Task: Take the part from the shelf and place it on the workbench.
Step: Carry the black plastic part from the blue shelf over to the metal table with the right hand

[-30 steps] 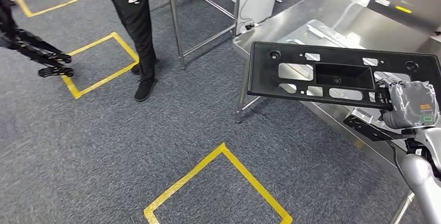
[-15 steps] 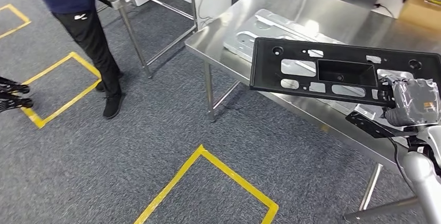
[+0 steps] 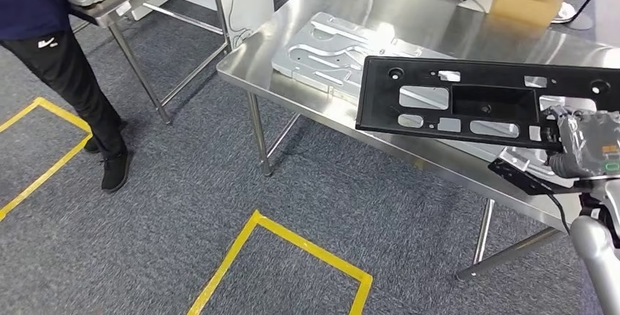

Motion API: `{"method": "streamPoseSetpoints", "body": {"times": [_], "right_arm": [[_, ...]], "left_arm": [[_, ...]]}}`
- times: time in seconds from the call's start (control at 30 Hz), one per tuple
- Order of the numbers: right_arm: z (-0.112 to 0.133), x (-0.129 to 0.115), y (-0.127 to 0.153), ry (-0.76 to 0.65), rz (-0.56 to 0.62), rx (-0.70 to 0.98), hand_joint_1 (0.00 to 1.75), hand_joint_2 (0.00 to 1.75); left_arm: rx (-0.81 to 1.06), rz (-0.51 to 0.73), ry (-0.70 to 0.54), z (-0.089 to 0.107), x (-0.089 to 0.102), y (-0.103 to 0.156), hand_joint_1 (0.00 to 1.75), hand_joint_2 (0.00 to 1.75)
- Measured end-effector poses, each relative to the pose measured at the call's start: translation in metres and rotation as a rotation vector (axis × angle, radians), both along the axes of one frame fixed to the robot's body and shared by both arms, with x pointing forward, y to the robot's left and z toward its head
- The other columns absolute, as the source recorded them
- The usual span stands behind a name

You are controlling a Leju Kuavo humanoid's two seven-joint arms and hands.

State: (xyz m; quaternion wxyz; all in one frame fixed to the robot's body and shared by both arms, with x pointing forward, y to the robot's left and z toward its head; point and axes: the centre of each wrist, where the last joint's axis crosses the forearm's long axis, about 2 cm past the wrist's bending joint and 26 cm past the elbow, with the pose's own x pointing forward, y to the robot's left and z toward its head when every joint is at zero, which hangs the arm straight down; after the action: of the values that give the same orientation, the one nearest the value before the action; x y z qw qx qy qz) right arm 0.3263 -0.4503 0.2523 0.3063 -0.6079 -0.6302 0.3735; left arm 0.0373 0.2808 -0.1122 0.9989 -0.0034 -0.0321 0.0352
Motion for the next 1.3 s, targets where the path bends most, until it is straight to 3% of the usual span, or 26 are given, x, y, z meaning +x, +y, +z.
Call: {"method": "streamPoseSetpoints", "body": {"times": [1.3], "right_arm": [[-0.0023, -0.002, 0.0001, 0.044, 0.008, -0.012, 1.75, 1.75]], "left_arm": [[-0.005, 0.008, 0.011, 0.0, 0.0007, 0.0018, 0.0, 1.75]]}}
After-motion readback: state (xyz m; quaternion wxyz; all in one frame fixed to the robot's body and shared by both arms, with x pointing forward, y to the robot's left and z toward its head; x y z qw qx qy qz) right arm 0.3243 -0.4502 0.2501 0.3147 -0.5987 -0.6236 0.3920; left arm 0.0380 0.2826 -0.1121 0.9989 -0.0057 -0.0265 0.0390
